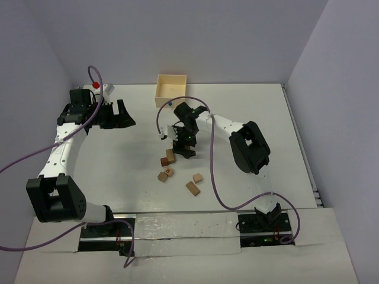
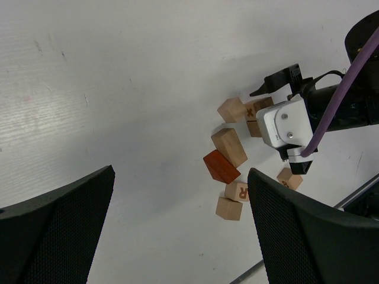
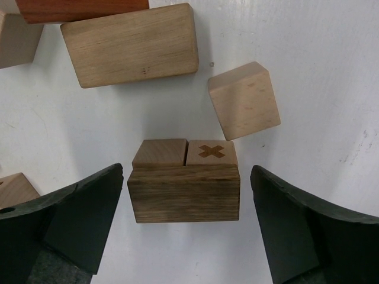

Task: Build the wood block tower

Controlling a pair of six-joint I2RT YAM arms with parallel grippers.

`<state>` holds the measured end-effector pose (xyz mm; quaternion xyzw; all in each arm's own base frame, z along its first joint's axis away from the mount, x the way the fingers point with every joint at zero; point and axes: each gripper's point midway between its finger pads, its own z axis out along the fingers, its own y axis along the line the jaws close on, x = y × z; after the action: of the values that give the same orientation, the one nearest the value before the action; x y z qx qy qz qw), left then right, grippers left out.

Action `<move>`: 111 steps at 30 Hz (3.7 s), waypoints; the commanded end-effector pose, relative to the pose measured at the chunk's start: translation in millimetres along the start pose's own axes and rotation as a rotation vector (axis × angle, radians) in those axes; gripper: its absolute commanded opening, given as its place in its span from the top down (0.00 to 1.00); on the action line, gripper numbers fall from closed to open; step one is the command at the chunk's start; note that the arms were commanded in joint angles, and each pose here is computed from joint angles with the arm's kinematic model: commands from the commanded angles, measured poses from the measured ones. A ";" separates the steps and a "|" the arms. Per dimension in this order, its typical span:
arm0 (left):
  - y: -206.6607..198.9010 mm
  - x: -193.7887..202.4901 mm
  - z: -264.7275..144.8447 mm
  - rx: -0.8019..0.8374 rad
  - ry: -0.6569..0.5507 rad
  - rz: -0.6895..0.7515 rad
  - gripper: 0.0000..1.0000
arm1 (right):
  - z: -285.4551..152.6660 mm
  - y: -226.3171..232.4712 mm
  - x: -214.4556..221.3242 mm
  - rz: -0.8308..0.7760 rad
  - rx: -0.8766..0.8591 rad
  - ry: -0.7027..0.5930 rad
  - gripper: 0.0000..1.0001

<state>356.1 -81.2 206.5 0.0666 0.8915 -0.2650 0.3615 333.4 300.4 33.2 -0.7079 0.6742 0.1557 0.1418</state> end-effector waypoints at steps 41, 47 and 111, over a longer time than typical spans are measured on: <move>2.3 -33.8 -11.7 -0.073 -0.091 -0.016 0.01 | -120.9 -4.9 -58.7 1.159 0.447 -0.309 0.31; 3.0 -31.3 -7.1 -0.065 -0.076 -0.044 0.01 | -63.3 9.0 -37.9 1.345 0.354 -0.128 0.52; -64.9 175.6 12.7 0.658 0.248 1.290 0.51 | -224.6 23.2 4.3 0.852 0.542 -0.592 0.01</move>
<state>218.1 -150.4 123.2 0.6921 0.6119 -0.2629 0.2784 326.7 208.4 219.6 -0.2299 0.8663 0.2084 0.3914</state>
